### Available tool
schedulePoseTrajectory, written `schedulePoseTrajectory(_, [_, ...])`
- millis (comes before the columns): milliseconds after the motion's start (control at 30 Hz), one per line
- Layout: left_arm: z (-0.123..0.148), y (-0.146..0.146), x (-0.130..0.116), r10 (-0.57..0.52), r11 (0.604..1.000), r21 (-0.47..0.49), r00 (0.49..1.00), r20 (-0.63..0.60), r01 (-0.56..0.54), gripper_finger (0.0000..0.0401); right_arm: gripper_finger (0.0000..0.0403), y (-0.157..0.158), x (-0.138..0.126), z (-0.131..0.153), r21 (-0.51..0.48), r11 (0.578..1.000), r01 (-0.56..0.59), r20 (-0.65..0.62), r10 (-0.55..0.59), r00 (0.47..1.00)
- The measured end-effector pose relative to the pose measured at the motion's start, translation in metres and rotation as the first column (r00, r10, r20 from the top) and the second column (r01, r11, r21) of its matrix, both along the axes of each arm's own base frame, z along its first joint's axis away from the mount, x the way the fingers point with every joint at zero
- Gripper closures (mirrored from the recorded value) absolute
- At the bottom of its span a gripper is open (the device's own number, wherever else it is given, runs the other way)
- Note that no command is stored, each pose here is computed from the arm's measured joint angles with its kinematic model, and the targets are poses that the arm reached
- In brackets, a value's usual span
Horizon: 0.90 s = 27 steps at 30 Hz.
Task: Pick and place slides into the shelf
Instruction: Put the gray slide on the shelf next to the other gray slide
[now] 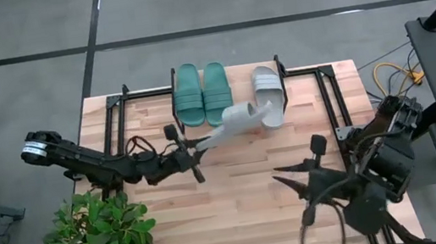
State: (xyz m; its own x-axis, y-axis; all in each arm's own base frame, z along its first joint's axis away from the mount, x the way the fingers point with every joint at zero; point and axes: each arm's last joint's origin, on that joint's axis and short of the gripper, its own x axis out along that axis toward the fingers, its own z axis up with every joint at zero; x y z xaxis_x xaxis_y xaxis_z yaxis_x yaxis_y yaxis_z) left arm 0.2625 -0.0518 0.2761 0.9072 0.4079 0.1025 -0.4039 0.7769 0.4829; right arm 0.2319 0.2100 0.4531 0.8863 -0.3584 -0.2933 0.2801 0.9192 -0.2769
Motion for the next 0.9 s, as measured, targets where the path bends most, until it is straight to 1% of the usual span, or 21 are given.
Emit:
schedulePoseTrajectory(67, [0.0,-0.002,-0.001,0.02,1.0,0.017,1.0,-0.01,-0.019,0.0369,0.0338,-0.001,-0.005,0.002,0.003,1.0,-0.01,0.002,0.01,1.0])
schedulePoseTrajectory(200, [0.005,-0.007,-0.002,0.047,0.999,0.003,0.999,0.007,-0.047,0.0369,0.0338,-0.003,-0.009,-0.001,-0.003,1.0,0.0,-0.025,0.0,1.0])
schedulePoseTrajectory(300, [0.008,-0.008,0.0,0.124,0.992,-0.013,0.992,0.009,-0.124,0.0369,0.0337,-0.007,-0.012,-0.004,-0.02,0.999,0.027,-0.043,-0.028,0.999])
schedulePoseTrajectory(400, [0.01,-0.01,0.006,0.198,0.98,-0.023,0.98,0.005,-0.198,0.0369,0.0339,-0.01,-0.015,-0.007,-0.049,0.995,0.082,-0.026,-0.083,0.996])
schedulePoseTrajectory(467, [0.014,-0.011,0.014,0.245,0.969,-0.002,0.969,-0.007,-0.245,0.0369,0.0339,-0.012,-0.016,-0.007,-0.068,0.992,0.109,-0.01,-0.11,0.994])
schedulePoseTrajectory(533, [0.016,-0.014,0.025,0.305,0.952,0.047,0.952,-0.038,-0.303,0.0369,0.0339,-0.012,-0.015,-0.007,-0.082,0.989,0.126,0.004,-0.126,0.992])
schedulePoseTrajectory(600, [0.017,-0.017,0.038,0.37,0.926,0.121,0.925,-0.083,-0.359,0.0369,0.034,-0.013,-0.015,-0.007,-0.096,0.986,0.134,0.01,-0.134,0.991])
schedulePoseTrajectory(667, [0.017,-0.021,0.052,0.448,0.884,0.211,0.884,-0.133,-0.417,0.0369,0.0342,-0.012,-0.015,-0.007,-0.117,0.984,0.131,0.004,-0.131,0.991])
schedulePoseTrajectory(733, [0.017,-0.024,0.065,0.534,0.831,0.293,0.826,-0.182,-0.472,0.0369,0.0342,-0.012,-0.015,-0.007,-0.147,0.982,0.121,-0.01,-0.123,0.992])
schedulePoseTrajectory(800, [0.015,-0.027,0.077,0.584,0.794,0.353,0.782,-0.215,-0.496,0.0369,0.034,-0.012,-0.015,-0.007,-0.17,0.979,0.114,-0.019,-0.119,0.993])
schedulePoseTrajectory(900, [0.01,-0.032,0.092,0.611,0.768,0.416,0.753,-0.245,-0.488,0.0369,0.0337,-0.014,-0.014,-0.007,-0.218,0.971,0.1,-0.042,-0.112,0.993])
